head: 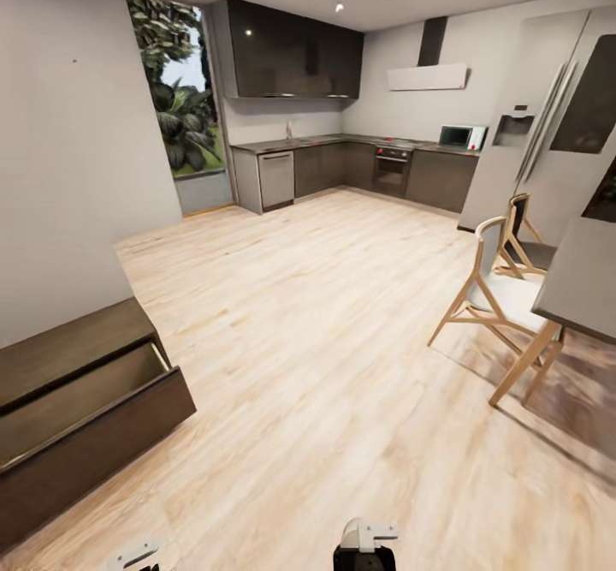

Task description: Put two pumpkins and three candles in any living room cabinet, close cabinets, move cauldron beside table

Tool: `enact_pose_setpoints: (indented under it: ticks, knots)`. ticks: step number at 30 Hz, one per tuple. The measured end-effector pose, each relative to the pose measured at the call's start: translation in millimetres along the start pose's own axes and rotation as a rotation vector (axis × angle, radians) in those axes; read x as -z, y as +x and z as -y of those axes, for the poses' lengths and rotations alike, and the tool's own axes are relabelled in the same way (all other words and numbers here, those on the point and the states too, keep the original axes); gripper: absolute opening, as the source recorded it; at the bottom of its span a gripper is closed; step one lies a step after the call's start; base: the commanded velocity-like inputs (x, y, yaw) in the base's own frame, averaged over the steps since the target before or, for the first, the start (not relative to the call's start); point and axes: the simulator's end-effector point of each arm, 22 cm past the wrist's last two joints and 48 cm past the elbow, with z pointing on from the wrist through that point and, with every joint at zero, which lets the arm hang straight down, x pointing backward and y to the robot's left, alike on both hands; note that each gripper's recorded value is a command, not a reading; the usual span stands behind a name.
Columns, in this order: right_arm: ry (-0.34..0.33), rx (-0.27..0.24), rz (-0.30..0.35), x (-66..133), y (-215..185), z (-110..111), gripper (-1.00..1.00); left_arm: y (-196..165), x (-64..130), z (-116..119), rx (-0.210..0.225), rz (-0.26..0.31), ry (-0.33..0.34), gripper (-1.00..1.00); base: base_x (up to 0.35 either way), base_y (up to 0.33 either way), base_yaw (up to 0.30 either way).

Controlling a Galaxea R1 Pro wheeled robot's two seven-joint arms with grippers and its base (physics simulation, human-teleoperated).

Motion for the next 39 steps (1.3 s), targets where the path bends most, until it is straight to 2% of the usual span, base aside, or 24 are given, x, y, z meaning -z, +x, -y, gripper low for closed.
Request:
enact_pose_setpoints:
  ticks: [15,39]
  knots:
    - [-0.001,0.000,0.000,0.2,-0.1,-0.8,-1.00,0.0,0.0,0.0,0.001,0.000,0.000,1.00,0.280,0.000,0.284]
    - [-0.001,0.000,0.000,0.2,-0.1,-0.8,-1.00,-0.1,0.0,-0.1,0.000,0.000,0.000,1.00,0.032,0.000,0.284]
